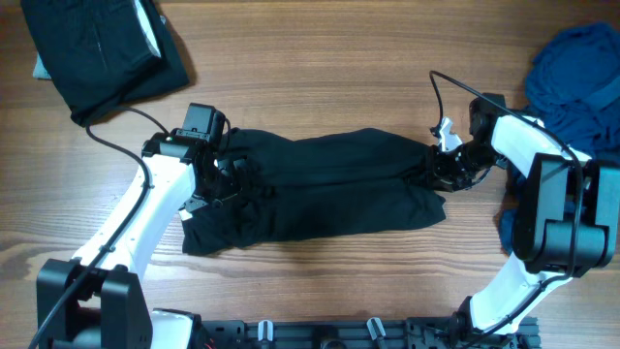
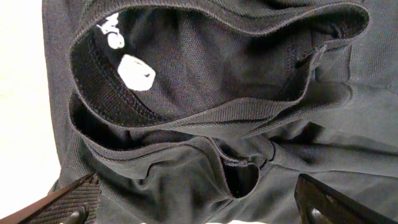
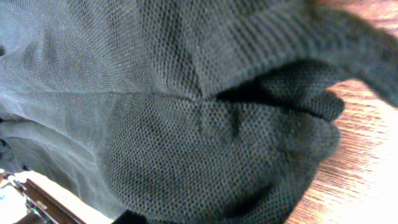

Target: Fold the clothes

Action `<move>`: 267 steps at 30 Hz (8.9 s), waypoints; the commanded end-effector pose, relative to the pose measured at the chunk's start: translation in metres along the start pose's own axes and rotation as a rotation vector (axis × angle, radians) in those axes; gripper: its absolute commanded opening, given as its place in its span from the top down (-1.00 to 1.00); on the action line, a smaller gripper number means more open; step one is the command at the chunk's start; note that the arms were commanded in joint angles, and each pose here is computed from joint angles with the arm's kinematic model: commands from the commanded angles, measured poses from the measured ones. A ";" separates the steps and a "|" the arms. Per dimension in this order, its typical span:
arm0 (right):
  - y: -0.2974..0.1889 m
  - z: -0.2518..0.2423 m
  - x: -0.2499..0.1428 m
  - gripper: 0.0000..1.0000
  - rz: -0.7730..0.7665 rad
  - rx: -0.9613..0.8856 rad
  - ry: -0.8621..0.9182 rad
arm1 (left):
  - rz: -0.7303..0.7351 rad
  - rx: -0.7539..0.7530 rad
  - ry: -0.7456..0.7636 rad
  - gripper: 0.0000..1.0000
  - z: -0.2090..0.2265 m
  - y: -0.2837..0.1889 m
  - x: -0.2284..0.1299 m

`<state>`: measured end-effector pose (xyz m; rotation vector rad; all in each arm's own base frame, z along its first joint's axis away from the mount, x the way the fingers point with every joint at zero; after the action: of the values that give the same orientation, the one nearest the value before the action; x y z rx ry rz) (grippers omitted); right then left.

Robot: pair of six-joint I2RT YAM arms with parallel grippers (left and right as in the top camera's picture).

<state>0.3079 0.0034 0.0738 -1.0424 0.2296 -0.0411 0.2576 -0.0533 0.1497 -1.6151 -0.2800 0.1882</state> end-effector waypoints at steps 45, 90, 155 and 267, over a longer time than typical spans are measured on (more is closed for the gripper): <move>-0.057 0.085 -0.002 0.91 -0.120 -0.584 0.166 | -0.015 -0.014 -0.005 -1.00 0.001 -0.008 0.003; -0.028 0.187 -0.014 -0.74 -0.217 -0.272 -0.091 | -0.034 0.040 -0.059 -1.00 0.006 -0.008 0.004; -0.039 0.166 0.000 -0.99 -0.210 -0.253 -0.170 | 0.114 -0.534 0.097 -1.00 0.014 0.098 0.002; -0.125 0.088 0.006 -0.99 -0.304 -0.162 0.048 | -0.123 0.147 -0.170 0.92 -0.028 -0.044 0.075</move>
<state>0.3422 0.0137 0.2163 -1.2216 0.1547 -0.3267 0.3210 -0.0854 0.1854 -1.4682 -0.4716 0.2926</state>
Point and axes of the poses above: each gripper's point midway between its finger pads, its own y axis out along the fingers, its own z axis along the line the jaws close on, x = y × z, the point moved 9 cm from there along -y, back along the fingers, and after that the axes turned 5 degrees about y, right-handed, at the moved point
